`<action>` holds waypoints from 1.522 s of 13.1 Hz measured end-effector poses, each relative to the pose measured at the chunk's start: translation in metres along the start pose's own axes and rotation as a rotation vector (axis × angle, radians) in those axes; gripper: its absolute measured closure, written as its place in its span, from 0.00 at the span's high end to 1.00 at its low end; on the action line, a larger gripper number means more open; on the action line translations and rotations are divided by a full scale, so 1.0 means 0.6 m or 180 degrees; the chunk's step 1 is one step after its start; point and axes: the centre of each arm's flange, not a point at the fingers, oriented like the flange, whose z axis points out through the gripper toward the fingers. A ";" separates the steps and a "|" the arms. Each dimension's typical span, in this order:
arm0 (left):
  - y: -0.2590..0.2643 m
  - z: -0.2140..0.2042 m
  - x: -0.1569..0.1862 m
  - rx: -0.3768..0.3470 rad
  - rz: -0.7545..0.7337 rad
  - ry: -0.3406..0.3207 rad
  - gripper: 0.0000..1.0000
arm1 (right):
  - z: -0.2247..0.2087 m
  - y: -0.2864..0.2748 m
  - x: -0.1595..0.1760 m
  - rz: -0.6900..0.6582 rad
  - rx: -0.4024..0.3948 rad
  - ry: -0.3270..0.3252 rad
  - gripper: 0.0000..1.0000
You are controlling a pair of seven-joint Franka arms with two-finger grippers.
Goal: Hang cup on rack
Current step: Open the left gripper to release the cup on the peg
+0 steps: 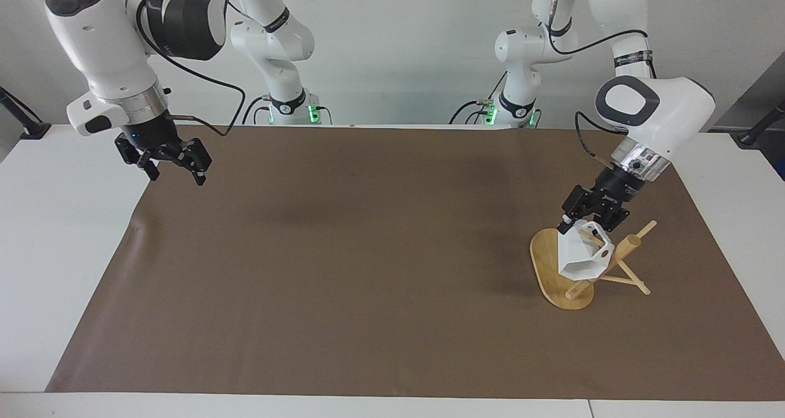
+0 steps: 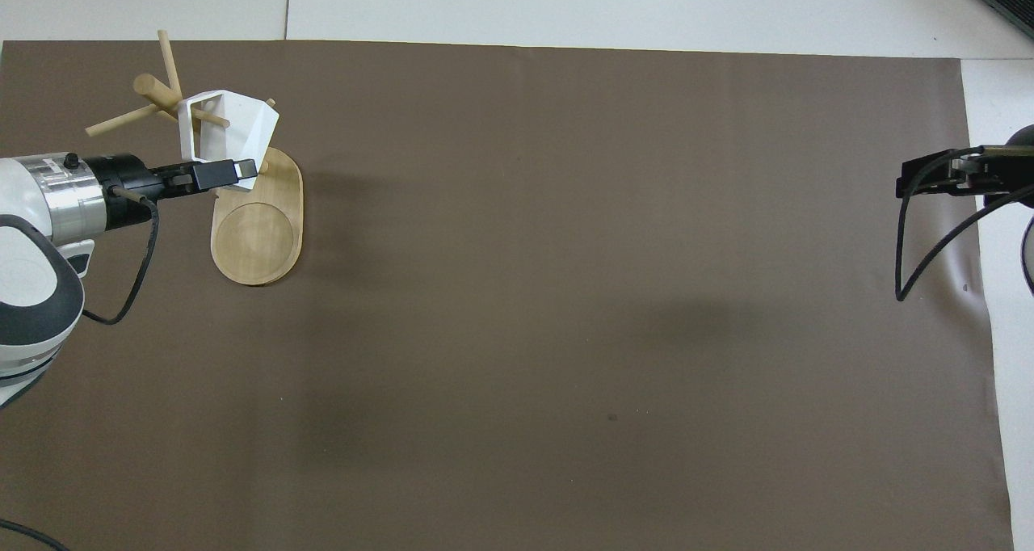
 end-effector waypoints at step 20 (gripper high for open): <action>-0.013 -0.030 -0.003 -0.0062 0.0289 0.0317 1.00 | -0.097 -0.007 -0.041 -0.0005 -0.0015 -0.0238 1.00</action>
